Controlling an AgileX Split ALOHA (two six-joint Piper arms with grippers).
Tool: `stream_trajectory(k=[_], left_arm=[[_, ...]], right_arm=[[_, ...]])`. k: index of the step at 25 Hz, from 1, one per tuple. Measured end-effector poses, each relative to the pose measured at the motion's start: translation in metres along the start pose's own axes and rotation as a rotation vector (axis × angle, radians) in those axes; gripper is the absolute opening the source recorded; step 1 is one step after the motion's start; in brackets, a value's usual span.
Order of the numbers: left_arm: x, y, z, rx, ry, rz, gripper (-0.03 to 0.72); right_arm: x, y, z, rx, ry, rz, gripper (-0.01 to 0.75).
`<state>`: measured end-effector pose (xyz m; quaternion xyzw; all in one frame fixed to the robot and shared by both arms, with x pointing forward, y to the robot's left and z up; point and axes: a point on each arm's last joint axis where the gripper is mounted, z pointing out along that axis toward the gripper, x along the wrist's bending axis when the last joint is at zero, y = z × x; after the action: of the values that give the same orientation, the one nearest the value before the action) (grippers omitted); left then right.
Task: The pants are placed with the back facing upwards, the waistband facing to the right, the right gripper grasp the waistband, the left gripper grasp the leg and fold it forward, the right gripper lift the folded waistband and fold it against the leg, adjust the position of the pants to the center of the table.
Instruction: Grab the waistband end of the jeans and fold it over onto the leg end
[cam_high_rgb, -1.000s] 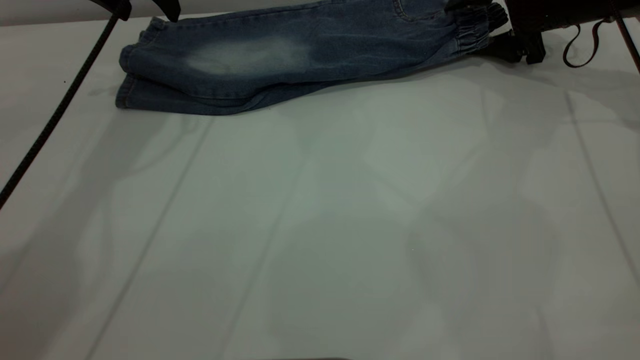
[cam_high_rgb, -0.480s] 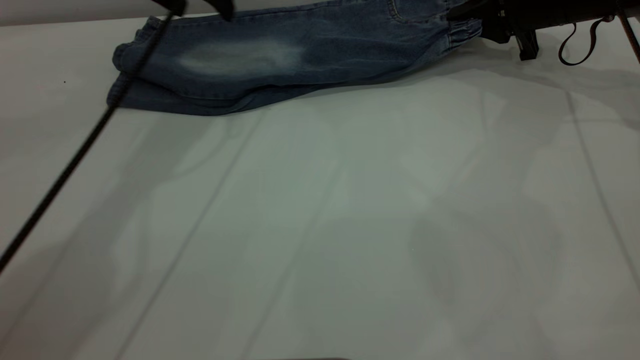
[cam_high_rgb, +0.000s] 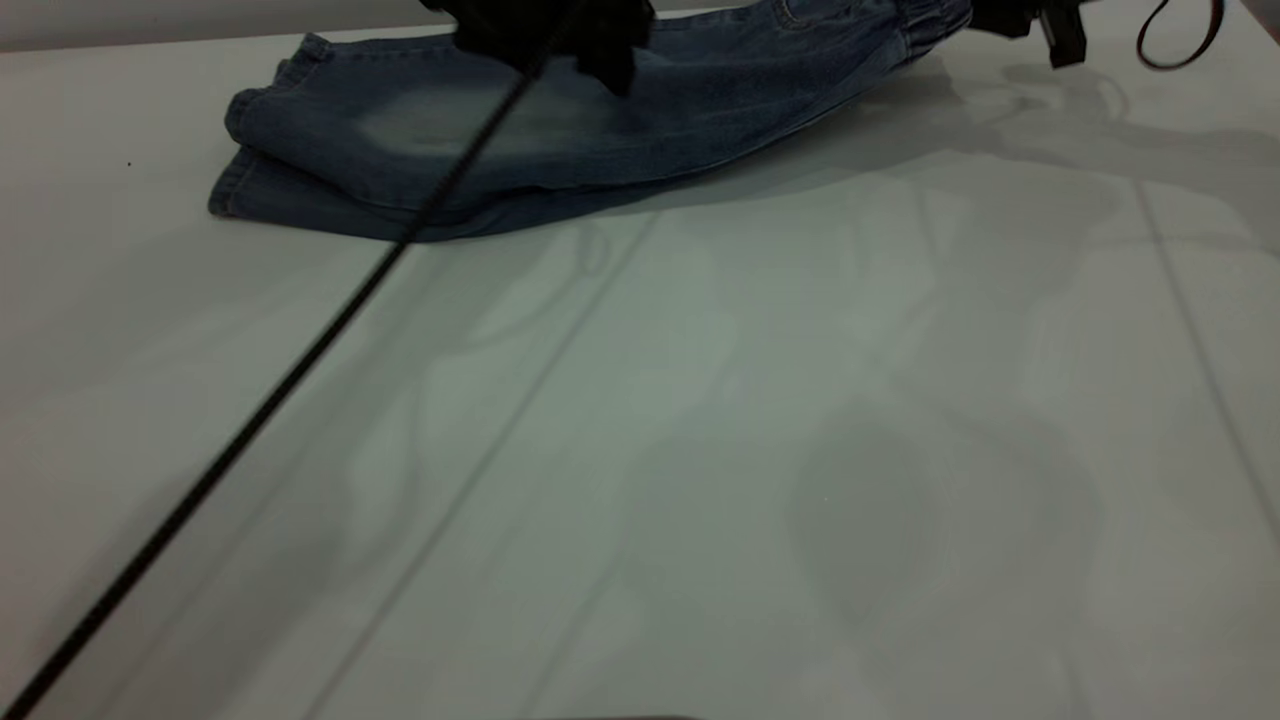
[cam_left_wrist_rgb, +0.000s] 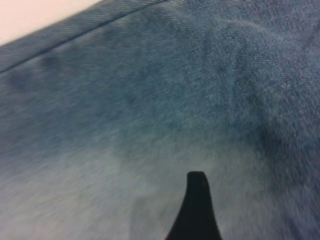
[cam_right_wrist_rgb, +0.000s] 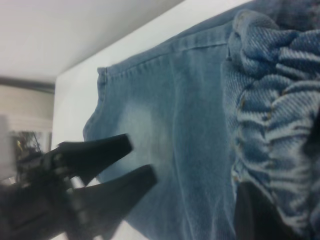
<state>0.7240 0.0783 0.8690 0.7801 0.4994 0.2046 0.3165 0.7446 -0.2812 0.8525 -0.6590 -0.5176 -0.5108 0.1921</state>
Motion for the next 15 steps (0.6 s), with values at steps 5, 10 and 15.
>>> stream_trajectory(k=[5,10,15], left_arm=[[-0.006,-0.015,0.019,0.027,-0.008,-0.016,0.554],[-0.008,-0.023,0.029,0.022,-0.011,-0.045,0.533],[-0.02,-0.023,0.032,0.002,-0.027,-0.035,0.524]], right_arm=[[0.012,0.001,-0.007,0.046,-0.038,-0.041,0.088],[0.032,0.006,-0.017,0.047,-0.043,-0.095,0.087],[0.05,0.011,-0.026,0.035,-0.041,-0.137,0.087]])
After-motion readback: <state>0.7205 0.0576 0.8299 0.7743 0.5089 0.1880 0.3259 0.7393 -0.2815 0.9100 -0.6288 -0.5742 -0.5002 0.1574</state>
